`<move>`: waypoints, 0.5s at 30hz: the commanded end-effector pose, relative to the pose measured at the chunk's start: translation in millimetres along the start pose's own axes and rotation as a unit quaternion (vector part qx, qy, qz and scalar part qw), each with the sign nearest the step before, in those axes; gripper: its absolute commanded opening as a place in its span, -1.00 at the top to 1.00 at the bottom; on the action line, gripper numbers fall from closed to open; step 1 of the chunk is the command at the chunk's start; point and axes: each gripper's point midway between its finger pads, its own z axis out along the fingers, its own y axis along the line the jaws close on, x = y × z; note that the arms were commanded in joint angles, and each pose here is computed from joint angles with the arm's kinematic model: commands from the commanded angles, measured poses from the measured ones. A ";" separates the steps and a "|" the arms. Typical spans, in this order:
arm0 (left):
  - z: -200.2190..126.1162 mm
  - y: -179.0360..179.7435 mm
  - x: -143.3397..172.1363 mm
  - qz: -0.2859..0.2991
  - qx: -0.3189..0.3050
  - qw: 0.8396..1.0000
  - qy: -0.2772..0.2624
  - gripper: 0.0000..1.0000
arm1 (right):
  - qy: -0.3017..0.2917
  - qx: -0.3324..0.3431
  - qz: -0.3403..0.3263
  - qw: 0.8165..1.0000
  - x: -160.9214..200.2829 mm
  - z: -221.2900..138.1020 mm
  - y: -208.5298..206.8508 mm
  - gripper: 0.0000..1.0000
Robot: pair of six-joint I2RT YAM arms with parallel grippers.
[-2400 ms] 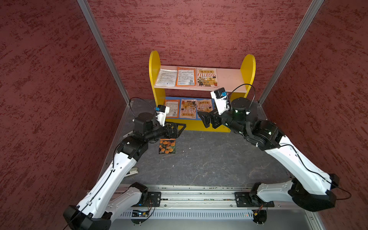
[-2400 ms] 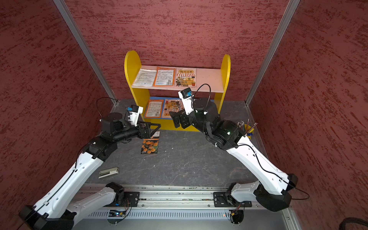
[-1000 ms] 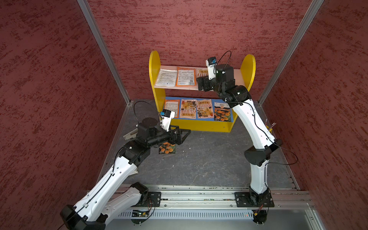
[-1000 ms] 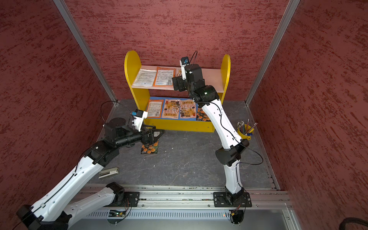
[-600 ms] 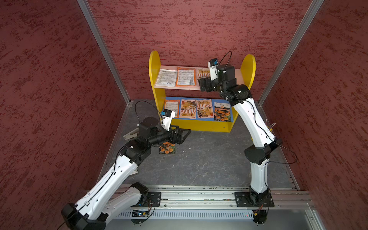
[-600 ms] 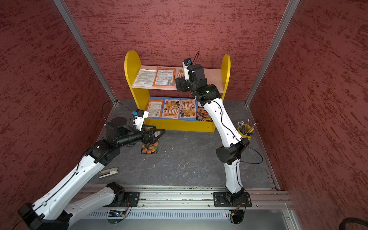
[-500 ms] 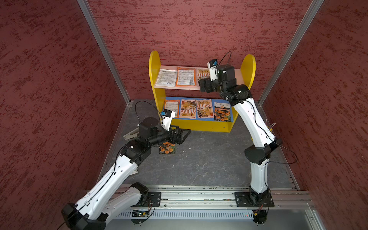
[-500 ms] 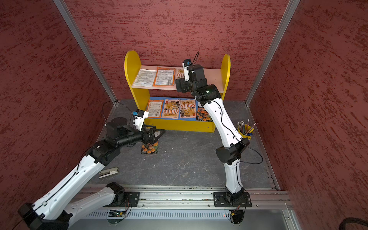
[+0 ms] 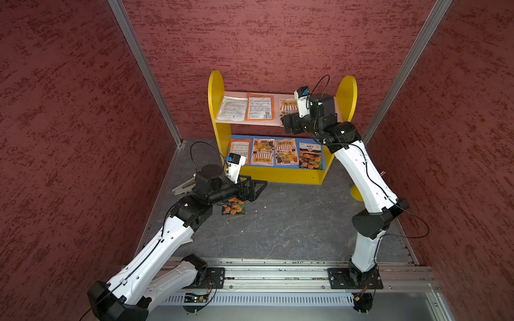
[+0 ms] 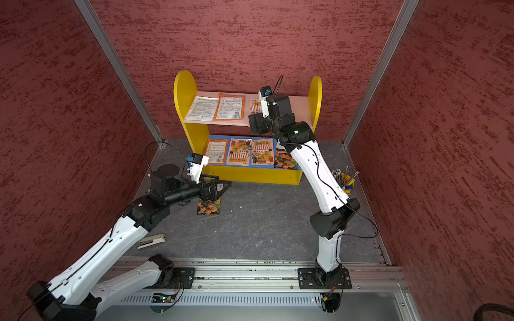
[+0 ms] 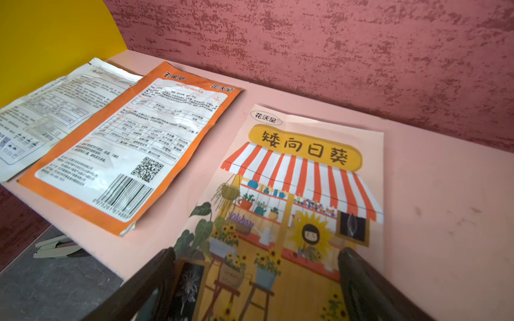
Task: Take the seed bag off the shelf
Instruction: Pick up the seed packet from the shelf.
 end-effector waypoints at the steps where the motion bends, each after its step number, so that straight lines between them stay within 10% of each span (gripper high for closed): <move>1: 3.1 -2.7 0.0 0.002 0.010 1.000 -0.003 -0.99 | -0.013 -0.011 0.011 1.000 -5.1 -14.8 0.2 -0.88; 15: 5.3 -4.1 -0.4 0.001 0.013 1.000 -0.006 -0.99 | -0.091 -0.026 0.027 0.995 -50.8 -56.8 1.6 -0.95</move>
